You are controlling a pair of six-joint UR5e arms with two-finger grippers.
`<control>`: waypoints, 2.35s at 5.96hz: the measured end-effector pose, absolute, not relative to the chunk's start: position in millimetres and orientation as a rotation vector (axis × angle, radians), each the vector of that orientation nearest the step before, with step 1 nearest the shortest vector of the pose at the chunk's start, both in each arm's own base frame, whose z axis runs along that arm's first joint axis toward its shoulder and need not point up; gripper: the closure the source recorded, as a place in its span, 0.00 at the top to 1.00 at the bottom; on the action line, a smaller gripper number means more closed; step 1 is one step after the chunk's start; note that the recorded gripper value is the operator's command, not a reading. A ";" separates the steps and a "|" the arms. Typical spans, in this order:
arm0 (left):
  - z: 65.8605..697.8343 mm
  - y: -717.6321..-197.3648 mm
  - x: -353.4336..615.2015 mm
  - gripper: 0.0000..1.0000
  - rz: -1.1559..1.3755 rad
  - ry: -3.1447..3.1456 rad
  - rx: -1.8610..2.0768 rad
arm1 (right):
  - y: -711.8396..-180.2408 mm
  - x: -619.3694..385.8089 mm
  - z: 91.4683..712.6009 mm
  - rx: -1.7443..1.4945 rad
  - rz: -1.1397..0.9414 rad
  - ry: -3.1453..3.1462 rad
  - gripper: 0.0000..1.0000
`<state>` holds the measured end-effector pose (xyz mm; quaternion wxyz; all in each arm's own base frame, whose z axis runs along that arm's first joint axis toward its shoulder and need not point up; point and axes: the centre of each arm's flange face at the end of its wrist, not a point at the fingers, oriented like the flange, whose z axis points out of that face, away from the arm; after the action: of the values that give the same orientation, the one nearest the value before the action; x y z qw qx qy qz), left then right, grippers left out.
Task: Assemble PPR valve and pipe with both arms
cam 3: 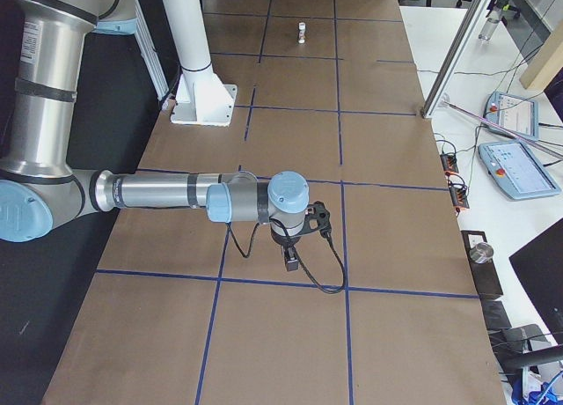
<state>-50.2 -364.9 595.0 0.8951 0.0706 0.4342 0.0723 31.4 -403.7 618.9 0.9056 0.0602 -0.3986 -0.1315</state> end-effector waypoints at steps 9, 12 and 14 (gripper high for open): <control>514.8 -419.3 188.5 1.00 0.236 0.824 0.073 | -403.4 25.9 615.9 0.141 -0.282 -0.854 1.00; 514.6 -424.3 224.5 0.88 0.273 0.804 0.064 | -404.5 25.9 615.0 0.145 -0.285 -0.856 1.00; 521.0 -427.7 229.6 0.59 0.269 0.783 0.065 | -404.1 25.9 615.0 0.146 -0.286 -0.857 1.00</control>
<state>229.6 -427.7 521.0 0.9151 0.0315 0.3801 0.1304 25.9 -404.1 615.0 0.8972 0.0705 -0.4136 -0.1381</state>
